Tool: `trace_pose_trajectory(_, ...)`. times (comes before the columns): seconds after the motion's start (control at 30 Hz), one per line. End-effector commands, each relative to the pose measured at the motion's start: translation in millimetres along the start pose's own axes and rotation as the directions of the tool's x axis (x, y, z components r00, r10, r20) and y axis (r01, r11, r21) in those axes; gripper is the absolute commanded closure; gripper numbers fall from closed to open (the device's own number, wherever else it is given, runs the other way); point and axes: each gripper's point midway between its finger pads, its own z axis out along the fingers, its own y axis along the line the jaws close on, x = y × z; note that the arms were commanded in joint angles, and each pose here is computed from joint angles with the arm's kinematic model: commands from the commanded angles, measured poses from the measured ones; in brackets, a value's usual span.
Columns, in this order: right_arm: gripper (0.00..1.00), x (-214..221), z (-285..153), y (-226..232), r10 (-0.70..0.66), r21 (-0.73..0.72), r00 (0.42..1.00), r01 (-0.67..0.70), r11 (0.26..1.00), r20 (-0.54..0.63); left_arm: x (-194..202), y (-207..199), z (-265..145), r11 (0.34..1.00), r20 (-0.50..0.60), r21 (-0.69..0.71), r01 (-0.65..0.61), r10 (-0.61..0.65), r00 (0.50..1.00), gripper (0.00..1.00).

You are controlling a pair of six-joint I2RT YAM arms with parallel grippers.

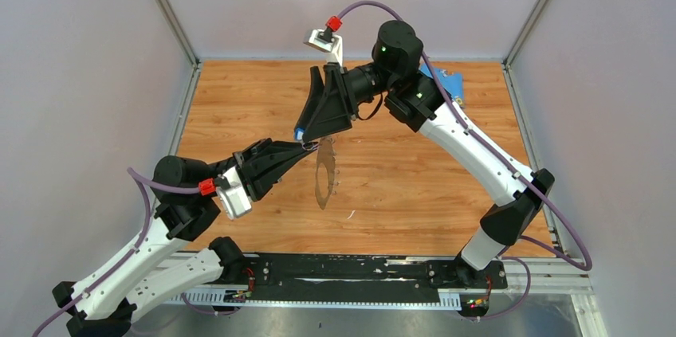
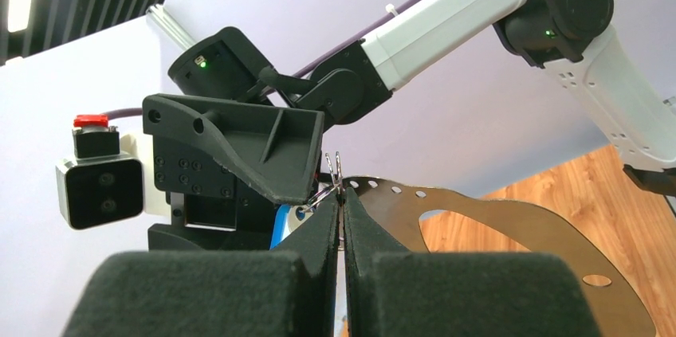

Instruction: Put the keys on the keyring

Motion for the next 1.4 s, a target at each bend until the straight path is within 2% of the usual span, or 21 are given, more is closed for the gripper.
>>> trace_pose_trajectory(0.0,0.4,-21,-7,-13,-0.023,0.065,0.997,0.018,0.998,0.078,-40,10,0,0.996,0.126,-0.02,-0.087,0.089,0.988,1.0)
trace_pose_trajectory(0.03,0.35,-22,-8,-11,-0.033,0.066,0.996,0.028,0.997,0.08,-40,10,1,0.996,0.125,-0.02,-0.083,0.085,0.989,1.0)
trace_pose_trajectory(0.07,0.25,-24,-9,-10,-0.046,0.07,0.995,0.04,0.997,0.085,-39,10,1,0.997,0.124,-0.022,-0.077,0.079,0.989,1.0)
trace_pose_trajectory(0.1,0.06,-26,-10,-9,-0.065,0.074,0.994,0.059,0.996,0.089,-39,11,1,0.998,0.122,-0.023,-0.066,0.069,0.99,1.0)
trace_pose_trajectory(0.13,0.01,-28,-12,-7,-0.088,0.084,0.992,0.08,0.993,0.095,-39,11,1,0.998,0.121,-0.025,-0.058,0.061,0.991,1.0)
trace_pose_trajectory(0.17,0.0,-30,-15,-8,-0.11,0.1,0.988,0.099,0.99,0.105,-39,11,1,0.999,0.121,-0.025,-0.045,0.048,0.991,1.0)
trace_pose_trajectory(0.57,0.0,-61,-61,-3,-0.257,0.227,0.954,0.22,0.949,0.151,-27,2,3,0.995,0.099,-0.009,0.103,-0.102,0.99,1.0)
trace_pose_trajectory(0.6,0.0,-64,-72,-8,-0.294,0.282,0.944,0.245,0.928,0.148,-27,1,3,0.993,0.098,-0.009,0.114,-0.112,0.989,1.0)
trace_pose_trajectory(0.67,0.0,-67,-89,-13,-0.435,0.399,0.896,0.368,0.84,0.091,-26,2,3,0.991,0.095,-0.014,0.135,-0.133,0.987,1.0)
trace_pose_trajectory(0.77,0.0,-58,-112,-21,-0.585,0.549,0.806,0.529,0.647,-0.088,-23,7,3,0.98,0.084,-0.049,0.193,-0.188,0.978,1.0)
trace_pose_trajectory(0.87,0.0,-32,-111,-16,-0.673,0.499,0.71,0.668,0.551,-0.207,-11,7,3,0.951,0.06,-0.093,0.295,-0.29,0.955,1.0)
trace_pose_trajectory(1.0,0.04,1,-97,8,-0.755,0.404,0.606,0.774,0.487,-0.249,2,-10,5,0.939,0.029,-0.036,0.342,-0.341,0.94,1.0)
trace_pose_trajectory(1.23,0.18,36,-61,36,-0.82,0.273,0.499,0.861,0.43,-0.282,23,-23,10,0.923,-0.016,-0.004,0.384,-0.384,0.923,1.0)
trace_pose_trajectory(1.37,0.32,40,-53,39,-0.82,0.239,0.487,0.871,0.429,-0.301,28,-32,10,0.924,-0.027,0.026,0.381,-0.381,0.924,1.0)
